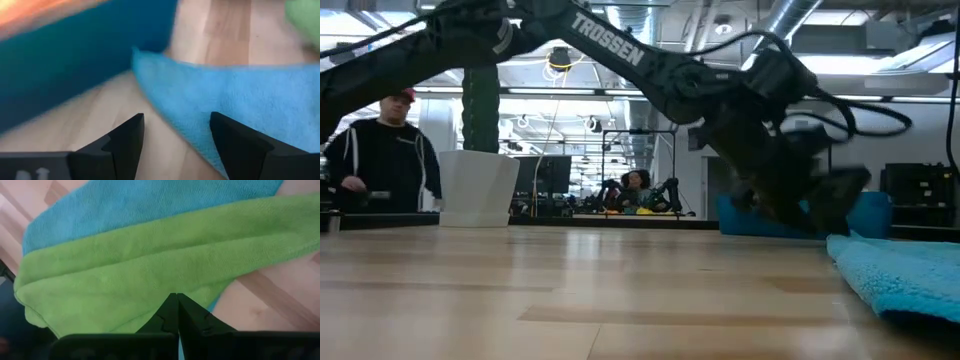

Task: Fold microfiber towels
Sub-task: Fold the blue microfiber cloth

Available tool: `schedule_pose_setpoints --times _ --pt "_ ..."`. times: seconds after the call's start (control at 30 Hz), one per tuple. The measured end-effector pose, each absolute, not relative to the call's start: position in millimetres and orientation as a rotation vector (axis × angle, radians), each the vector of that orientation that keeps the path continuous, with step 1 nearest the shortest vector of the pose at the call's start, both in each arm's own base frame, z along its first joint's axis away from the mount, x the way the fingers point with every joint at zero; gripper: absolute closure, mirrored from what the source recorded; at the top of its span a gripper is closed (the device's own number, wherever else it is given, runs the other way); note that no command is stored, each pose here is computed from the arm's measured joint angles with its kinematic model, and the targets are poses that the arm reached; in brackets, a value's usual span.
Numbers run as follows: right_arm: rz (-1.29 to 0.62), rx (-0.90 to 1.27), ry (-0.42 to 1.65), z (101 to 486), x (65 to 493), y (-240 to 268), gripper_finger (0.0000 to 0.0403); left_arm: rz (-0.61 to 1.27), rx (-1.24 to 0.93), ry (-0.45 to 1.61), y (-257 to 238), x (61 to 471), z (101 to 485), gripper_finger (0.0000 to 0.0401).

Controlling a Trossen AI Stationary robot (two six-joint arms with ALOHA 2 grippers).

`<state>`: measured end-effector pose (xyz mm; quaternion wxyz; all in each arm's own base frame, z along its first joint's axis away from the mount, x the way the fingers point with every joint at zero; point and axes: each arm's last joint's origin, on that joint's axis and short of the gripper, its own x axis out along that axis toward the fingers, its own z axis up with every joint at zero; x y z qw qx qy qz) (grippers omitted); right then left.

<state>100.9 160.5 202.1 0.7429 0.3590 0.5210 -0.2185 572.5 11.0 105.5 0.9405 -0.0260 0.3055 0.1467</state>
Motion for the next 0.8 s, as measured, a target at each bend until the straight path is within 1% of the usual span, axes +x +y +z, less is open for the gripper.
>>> schedule_pose_setpoints --times 0.1,0.17,0.2,0.27,0.37,0.4,0.47,0.53,0.6,0.7,0.8 --pt "-0.481 0.781 1.134 202 101 160 0.0376 0.28 -0.043 0.652 7 576 101 0.0183" --pt "-0.482 0.777 1.123 202 101 160 0.0377 0.275 -0.027 0.681 4 575 102 0.0201" --pt "-0.483 0.777 1.12 202 101 160 0.0378 0.283 -0.018 0.69 4 575 102 0.0218" --pt "-0.484 0.775 1.118 202 101 160 0.0379 0.304 -0.001 0.712 3 573 104 0.0265" --pt "-0.486 0.773 1.115 202 101 159 0.0379 0.292 0.065 0.809 3 563 118 0.0361" --pt "-0.488 0.769 1.104 202 101 159 0.0379 0.282 0.09 0.844 1 559 125 0.038" --pt "-0.491 0.755 1.062 203 102 158 0.0377 0.291 0.162 0.902 -4 550 142 0.0388" --pt "-0.482 0.713 1.01 203 104 156 0.0375 0.329 0.249 0.931 -14 539 168 0.0391" --pt "-0.467 0.654 0.951 204 107 154 0.0375 0.347 0.328 0.932 -28 525 206 0.0397" --pt "-0.452 0.538 0.851 206 113 149 0.0376 0.371 0.388 0.882 -48 498 269 0.0397" --pt "-0.452 0.406 0.758 208 122 143 0.0373 0.378 0.424 0.861 -67 469 311 0.0397"
